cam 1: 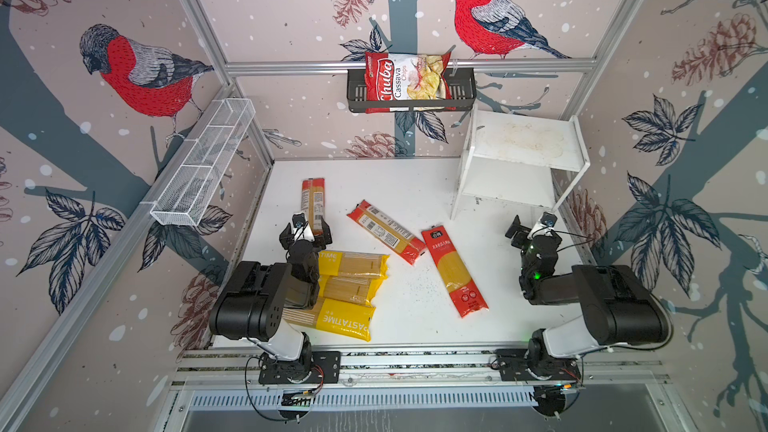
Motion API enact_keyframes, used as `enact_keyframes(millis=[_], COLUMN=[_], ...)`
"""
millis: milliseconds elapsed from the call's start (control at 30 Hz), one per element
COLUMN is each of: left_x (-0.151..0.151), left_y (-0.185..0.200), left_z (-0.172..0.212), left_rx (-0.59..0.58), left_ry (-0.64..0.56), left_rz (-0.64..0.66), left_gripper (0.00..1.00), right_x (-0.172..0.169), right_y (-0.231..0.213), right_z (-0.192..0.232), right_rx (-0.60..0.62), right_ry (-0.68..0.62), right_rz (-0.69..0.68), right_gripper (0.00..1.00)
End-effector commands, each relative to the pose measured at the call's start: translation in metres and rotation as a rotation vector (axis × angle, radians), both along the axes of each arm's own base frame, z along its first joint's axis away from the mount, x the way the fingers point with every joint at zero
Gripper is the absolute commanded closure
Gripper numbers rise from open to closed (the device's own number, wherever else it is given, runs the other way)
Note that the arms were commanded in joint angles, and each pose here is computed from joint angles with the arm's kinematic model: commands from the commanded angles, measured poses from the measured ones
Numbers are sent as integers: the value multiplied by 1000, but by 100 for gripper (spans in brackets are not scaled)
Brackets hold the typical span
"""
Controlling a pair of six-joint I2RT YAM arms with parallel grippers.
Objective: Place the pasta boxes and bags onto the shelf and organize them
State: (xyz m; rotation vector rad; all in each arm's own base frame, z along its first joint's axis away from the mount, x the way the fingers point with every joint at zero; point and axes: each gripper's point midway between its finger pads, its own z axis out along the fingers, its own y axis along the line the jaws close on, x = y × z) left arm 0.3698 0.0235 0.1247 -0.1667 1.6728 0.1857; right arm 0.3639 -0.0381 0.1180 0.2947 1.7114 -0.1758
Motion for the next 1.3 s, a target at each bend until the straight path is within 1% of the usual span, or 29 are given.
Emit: enact_keyframes(millis=[0,300,367,433,467,600,667,733,800,833,900,967,1000,1033,1067,1100,1133,1167,1200,1267], left_x=[2,2,1,-1,-4,-22,-27,-28,-33,-37,-47,-52,-54,-57,-59,-62,-64,-65,-65,-69], left_y=[0,0,0,-10,-11,-6,-3,-6,-7,-10,-10,-15,-15,-14,-14,-14,-16,-22,-29,-37], left_z=[7,7,7,11,13,34,39,42,44,51,61,70,73,78,79,82,86,85,87,88], left_rx=[2,2,0,19,32,48,47,26,-36,-40,-29,-44,-69,-116,-171,-249,-324,-390,-450,-604], left_ry=[-27,-24,-27,-40,-48,-113,-103,-69,-55,-59,-61,-55,-50,-60,-59,-67,-81,-72,-72,-97], left_rz=[2,0,-2,-61,-57,37,94,107,139,151,224,226,231,233,238,238,228,197,150,91], left_gripper=[1,1,2,2,2,2,2,2,2,1,1,1,1,1,1,1,1,1,1,2], right_x=[1,1,1,1,0,-9,-16,-20,-24,-26,-32,-39,-42,-45,-50,-47,-44,-45,-46,-47], right_y=[0,0,4,11,15,18,15,17,19,22,33,43,44,41,40,51,72,81,81,87], right_z=[10,11,15,24,27,32,36,41,43,44,47,52,54,54,49,47,51,54,54,53], right_rx=[5,1,-9,-30,-36,-7,21,58,97,106,104,122,173,291,403,488,530,562,598,613], right_ry=[-41,-46,-48,-43,-35,-1,4,13,46,71,121,134,120,92,100,129,143,139,142,184], right_rz=[-2,-3,13,39,50,55,33,17,-17,-25,-24,-19,-29,-73,-102,-5,173,259,266,281], right_gripper=[0,0,1,1,1,0,1,1,1,0,1,1,0,1,0,0,1,1,0,3])
